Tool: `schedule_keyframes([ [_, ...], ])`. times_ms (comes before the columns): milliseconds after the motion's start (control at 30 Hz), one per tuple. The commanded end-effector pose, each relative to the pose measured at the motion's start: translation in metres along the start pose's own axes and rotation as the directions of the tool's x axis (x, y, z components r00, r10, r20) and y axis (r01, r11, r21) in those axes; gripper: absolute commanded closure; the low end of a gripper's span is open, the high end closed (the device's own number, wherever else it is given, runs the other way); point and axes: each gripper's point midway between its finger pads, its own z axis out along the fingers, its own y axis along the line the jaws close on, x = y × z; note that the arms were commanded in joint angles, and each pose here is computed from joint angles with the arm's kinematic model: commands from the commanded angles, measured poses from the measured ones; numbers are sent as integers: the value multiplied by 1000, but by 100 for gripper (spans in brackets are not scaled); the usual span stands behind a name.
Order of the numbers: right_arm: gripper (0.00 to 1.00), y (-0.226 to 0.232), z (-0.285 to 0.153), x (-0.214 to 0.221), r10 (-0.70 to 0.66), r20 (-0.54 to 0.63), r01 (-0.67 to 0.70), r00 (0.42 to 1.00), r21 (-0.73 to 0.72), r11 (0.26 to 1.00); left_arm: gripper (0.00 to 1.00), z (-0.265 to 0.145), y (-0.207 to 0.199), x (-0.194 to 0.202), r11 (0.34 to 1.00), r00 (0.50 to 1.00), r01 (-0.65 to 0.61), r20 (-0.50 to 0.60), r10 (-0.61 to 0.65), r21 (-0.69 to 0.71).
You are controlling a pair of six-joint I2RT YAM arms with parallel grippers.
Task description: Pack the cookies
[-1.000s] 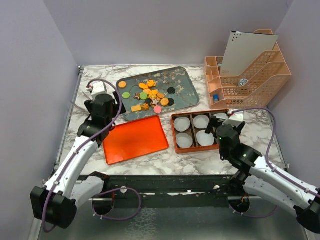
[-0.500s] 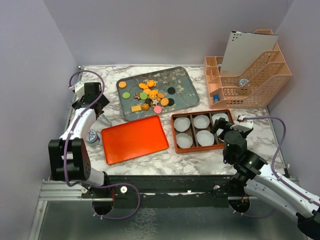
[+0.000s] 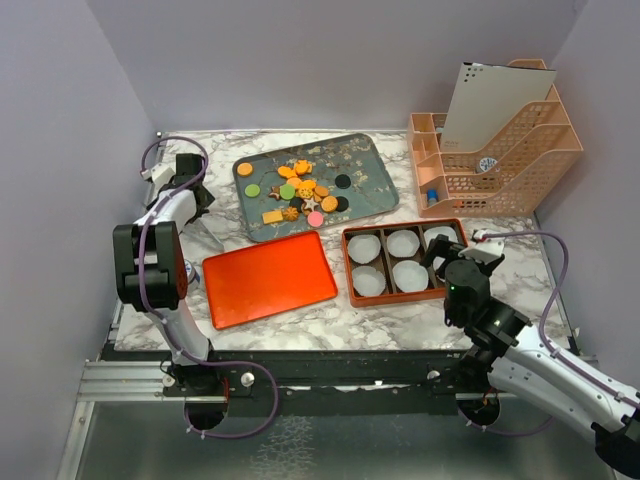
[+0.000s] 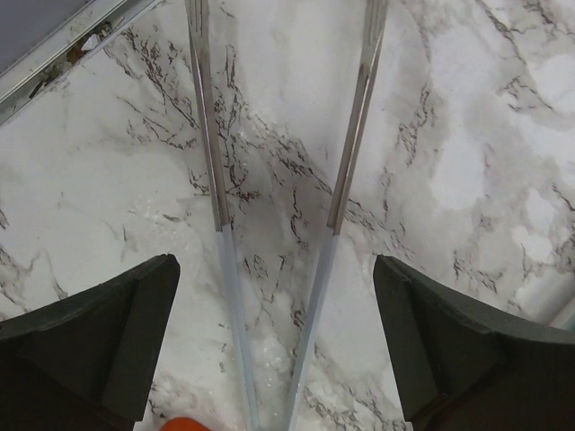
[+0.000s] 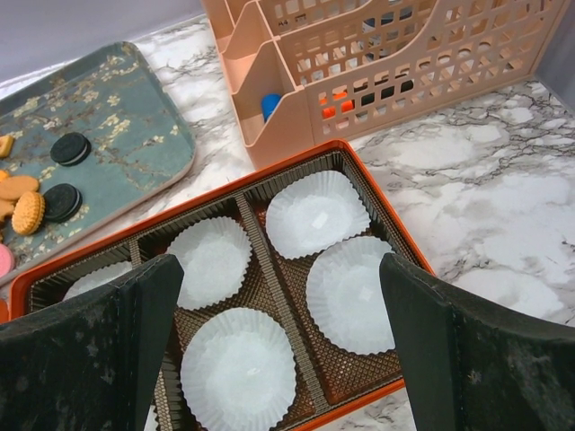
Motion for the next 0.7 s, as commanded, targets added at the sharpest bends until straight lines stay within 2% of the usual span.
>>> schedule_keyframes([
  [0, 0, -5, 3, 2, -2, 15, 2, 1000, 45, 999, 1, 15, 15, -2, 994, 1000, 13, 1, -13, -107],
  [467, 0, -2, 7, 6, -33, 5, 33, 999, 46, 998, 1, 55, 12, 11, 992, 996, -38, -87, 27, -124],
  [667, 0, 0, 8, 9, -50, -2, 50, 999, 49, 998, 8, 65, 11, 15, 992, 992, -60, -117, 46, -115],
])
